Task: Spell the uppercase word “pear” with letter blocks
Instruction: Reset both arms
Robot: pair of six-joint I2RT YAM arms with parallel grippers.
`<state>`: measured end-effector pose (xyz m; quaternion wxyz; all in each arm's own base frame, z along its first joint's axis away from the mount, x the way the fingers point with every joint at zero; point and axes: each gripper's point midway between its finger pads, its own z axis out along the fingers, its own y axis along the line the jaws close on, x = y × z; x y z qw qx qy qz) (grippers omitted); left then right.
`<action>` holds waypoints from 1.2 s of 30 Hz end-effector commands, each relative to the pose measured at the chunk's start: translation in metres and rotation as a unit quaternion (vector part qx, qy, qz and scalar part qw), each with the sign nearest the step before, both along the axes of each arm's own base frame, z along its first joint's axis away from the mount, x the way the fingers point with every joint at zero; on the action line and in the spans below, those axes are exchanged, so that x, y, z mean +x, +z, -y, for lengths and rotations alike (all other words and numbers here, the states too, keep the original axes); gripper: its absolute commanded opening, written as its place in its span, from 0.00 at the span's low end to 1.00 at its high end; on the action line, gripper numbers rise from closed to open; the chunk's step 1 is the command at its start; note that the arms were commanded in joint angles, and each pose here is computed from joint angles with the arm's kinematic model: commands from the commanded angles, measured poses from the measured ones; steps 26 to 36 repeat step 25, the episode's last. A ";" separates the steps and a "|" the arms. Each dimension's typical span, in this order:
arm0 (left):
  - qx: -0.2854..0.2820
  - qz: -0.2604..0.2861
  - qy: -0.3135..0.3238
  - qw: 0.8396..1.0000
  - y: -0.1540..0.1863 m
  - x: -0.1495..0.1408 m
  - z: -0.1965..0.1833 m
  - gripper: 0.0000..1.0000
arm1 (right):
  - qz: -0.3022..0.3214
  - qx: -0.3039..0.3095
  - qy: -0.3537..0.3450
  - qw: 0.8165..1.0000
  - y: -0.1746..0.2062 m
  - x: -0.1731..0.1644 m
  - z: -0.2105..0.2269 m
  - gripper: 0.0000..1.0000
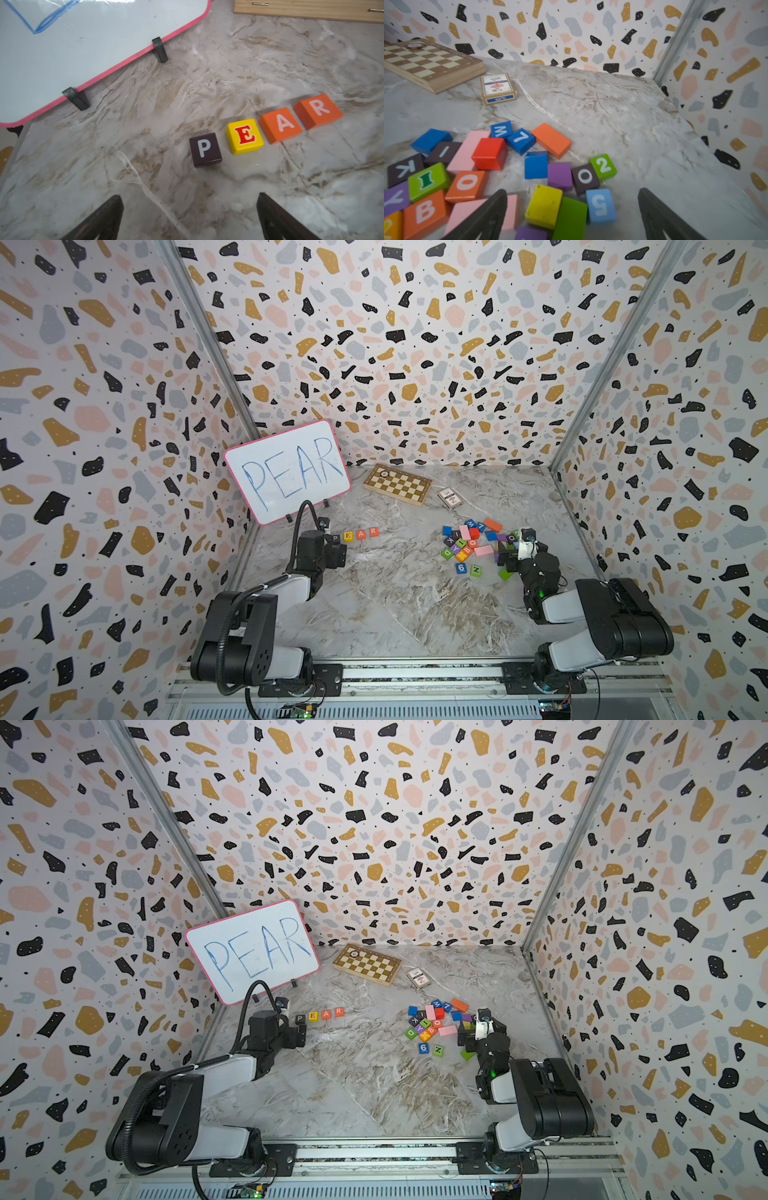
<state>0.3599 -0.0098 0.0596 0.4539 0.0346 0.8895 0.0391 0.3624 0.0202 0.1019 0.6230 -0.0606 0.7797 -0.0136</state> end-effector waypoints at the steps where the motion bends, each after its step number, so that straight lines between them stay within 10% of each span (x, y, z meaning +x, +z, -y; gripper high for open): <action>1: -0.027 0.107 0.031 0.993 0.041 0.021 -0.015 0.99 | 0.024 0.012 0.025 0.999 0.018 0.009 -0.009 0.99; 36: -0.028 0.124 0.029 0.992 0.038 0.017 -0.015 0.99 | 0.015 0.012 0.039 0.999 0.016 0.012 -0.013 0.99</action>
